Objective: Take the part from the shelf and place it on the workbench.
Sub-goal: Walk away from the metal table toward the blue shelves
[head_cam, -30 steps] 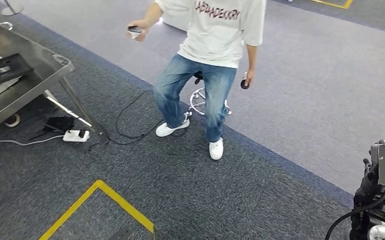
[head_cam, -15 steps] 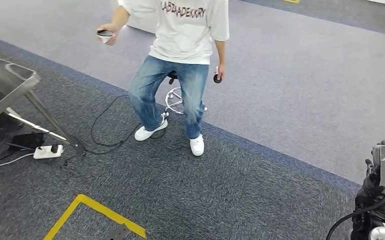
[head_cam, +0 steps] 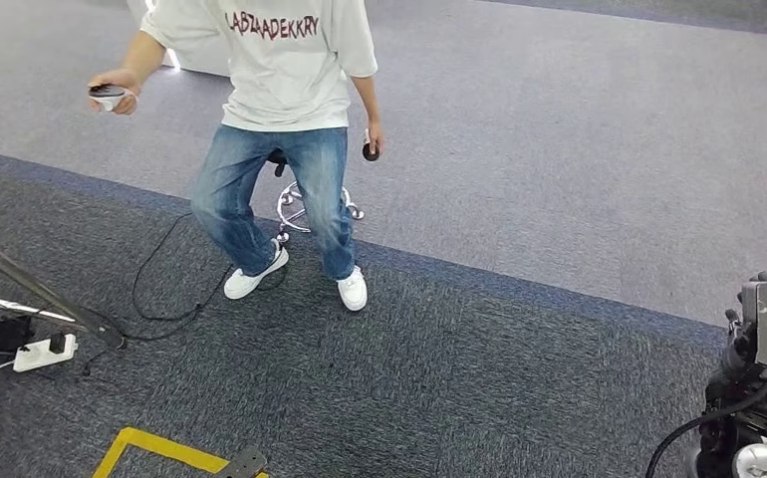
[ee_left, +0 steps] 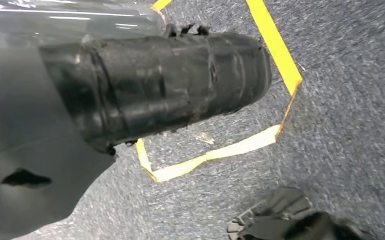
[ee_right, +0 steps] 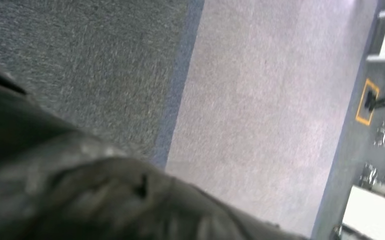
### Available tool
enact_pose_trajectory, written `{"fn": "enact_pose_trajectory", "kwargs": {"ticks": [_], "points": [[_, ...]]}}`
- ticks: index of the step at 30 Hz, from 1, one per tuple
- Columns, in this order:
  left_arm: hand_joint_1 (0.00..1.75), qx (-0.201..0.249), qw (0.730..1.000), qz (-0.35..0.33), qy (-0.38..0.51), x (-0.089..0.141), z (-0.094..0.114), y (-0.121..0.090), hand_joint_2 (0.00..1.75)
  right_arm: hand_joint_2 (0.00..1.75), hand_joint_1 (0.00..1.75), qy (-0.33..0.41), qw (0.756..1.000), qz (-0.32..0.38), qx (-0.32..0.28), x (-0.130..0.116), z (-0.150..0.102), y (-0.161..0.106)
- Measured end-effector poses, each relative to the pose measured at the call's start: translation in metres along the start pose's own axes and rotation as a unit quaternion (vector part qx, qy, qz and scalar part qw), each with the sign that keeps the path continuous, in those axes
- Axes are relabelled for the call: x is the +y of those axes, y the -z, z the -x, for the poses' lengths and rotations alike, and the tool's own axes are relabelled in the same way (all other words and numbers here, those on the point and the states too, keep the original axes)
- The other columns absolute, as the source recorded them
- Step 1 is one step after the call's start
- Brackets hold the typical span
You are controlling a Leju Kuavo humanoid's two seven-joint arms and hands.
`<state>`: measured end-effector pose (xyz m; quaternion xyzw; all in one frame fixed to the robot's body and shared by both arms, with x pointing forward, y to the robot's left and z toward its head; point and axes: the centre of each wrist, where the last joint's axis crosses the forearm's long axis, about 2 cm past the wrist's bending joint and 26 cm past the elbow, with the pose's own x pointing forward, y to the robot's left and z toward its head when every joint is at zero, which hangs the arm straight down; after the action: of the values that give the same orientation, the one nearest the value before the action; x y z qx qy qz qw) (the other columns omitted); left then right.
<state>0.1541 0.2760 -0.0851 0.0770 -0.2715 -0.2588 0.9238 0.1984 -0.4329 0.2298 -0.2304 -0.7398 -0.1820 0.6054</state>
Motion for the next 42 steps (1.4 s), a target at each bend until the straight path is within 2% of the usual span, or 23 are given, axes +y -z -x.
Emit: {"fn": "enact_pose_trajectory", "kwargs": {"ticks": [42], "points": [[0.00,-0.011,1.000,0.002,-0.002,0.0041,-0.0077,0.0022,0.00,0.00,0.00,-0.001,1.000,-0.001,-0.009,0.0025,-0.0052,0.0046]]}}
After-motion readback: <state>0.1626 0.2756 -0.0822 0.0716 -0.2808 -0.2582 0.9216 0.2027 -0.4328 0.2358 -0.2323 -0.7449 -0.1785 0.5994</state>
